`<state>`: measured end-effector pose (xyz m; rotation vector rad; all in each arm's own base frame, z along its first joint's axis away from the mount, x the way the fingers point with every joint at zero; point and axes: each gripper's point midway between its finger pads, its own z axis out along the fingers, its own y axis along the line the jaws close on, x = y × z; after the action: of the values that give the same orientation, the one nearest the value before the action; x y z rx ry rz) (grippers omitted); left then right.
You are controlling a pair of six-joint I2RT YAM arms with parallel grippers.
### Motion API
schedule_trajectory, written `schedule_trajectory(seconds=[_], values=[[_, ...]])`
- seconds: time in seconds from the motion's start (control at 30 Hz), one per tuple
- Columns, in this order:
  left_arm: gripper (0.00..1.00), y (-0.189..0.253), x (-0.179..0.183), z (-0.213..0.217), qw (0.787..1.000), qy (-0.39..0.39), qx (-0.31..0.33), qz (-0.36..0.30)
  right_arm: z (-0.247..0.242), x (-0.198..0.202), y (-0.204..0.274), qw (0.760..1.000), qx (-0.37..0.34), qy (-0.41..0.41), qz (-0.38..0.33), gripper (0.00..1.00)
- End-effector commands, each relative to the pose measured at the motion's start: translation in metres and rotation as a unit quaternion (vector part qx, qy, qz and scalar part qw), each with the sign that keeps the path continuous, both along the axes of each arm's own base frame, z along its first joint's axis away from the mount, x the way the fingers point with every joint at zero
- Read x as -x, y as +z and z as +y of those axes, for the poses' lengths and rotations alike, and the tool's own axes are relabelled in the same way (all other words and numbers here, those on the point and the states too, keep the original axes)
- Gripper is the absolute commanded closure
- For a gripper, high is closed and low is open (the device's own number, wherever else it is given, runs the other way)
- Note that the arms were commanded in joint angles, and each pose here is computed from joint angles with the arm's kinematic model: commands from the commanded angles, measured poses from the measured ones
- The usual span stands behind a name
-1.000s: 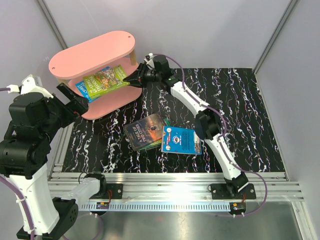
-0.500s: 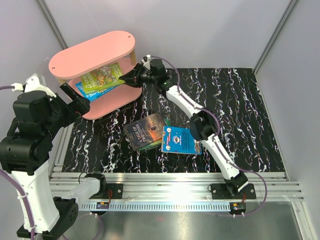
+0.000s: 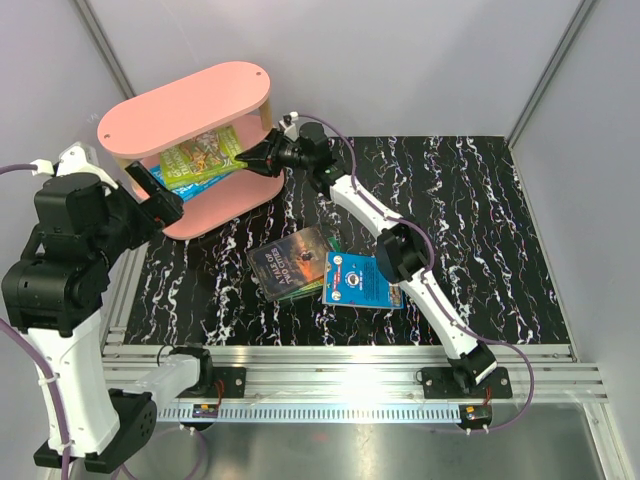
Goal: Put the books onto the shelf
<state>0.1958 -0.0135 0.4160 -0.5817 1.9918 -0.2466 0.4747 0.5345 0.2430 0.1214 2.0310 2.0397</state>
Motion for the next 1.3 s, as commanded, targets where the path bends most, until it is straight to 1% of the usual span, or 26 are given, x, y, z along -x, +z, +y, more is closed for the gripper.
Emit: schedule_trajectory(seconds=[0.0,0.17,0.43,0.47,0.57,0.6,0.7,0.8,0.83,0.9,0.97,1.0,1.07,1.1,1.17,1.2,1.27], values=[[0.01,0.004,-0.012,-0.003,1.000,-0.011,-0.004,-0.011,-0.003,0.029,0.052,0.995,-0.051,0.057,-0.071,1.00],[0.01,0.001,-0.015,-0.005,1.000,-0.012,0.000,-0.005,-0.011,0.029,0.061,0.992,-0.061,0.063,-0.088,1.00],[0.01,-0.003,-0.013,-0.004,1.000,-0.007,0.004,0.001,-0.012,0.014,0.056,0.995,-0.059,0.032,-0.074,0.99],[0.01,-0.003,-0.013,-0.004,1.000,-0.006,0.003,0.001,-0.011,0.013,0.054,0.995,-0.057,0.028,-0.073,0.91],[0.01,-0.002,-0.011,-0.003,1.000,-0.004,0.001,0.001,-0.011,0.008,0.053,0.996,-0.055,0.015,-0.071,0.54],[0.01,-0.002,-0.011,-0.002,1.000,-0.003,0.000,0.001,-0.012,0.008,0.056,0.996,-0.056,0.014,-0.073,0.34],[0.01,-0.001,-0.010,-0.002,1.000,-0.002,0.000,-0.001,-0.012,0.008,0.057,0.996,-0.055,0.011,-0.072,0.20],[0.01,-0.001,-0.011,-0.003,1.000,-0.004,0.004,0.000,-0.014,0.010,0.059,0.996,-0.051,0.014,-0.074,0.14],[0.01,-0.001,-0.011,-0.003,1.000,-0.004,0.005,-0.001,-0.015,0.012,0.059,0.996,-0.049,0.018,-0.075,0.07],[0.01,0.000,-0.010,-0.004,1.000,-0.003,0.009,-0.003,-0.021,0.012,0.059,0.996,-0.039,0.018,-0.073,0.00],[0.01,0.001,-0.010,-0.005,1.000,-0.004,0.011,-0.005,-0.028,0.015,0.059,0.996,-0.030,0.024,-0.076,0.00],[0.01,0.001,-0.009,-0.005,1.000,-0.004,0.013,-0.006,-0.039,0.014,0.058,0.997,-0.022,0.023,-0.070,0.00],[0.01,0.001,-0.007,-0.006,1.000,-0.005,0.016,-0.009,-0.054,0.013,0.059,0.997,-0.010,0.013,-0.081,0.00],[0.01,0.002,-0.005,-0.006,1.000,-0.004,0.017,-0.010,-0.067,0.016,0.060,0.997,0.000,0.005,-0.076,0.00],[0.01,0.001,-0.001,-0.006,1.000,-0.004,0.021,-0.011,-0.092,0.008,0.061,0.996,0.015,-0.018,-0.086,0.00],[0.01,0.002,0.002,-0.006,1.000,-0.003,0.024,-0.016,-0.105,0.015,0.066,0.996,0.022,-0.022,-0.087,0.00],[0.01,-0.002,0.003,-0.008,0.999,-0.005,0.031,-0.015,-0.128,0.013,0.064,0.994,0.043,-0.036,-0.092,0.00]])
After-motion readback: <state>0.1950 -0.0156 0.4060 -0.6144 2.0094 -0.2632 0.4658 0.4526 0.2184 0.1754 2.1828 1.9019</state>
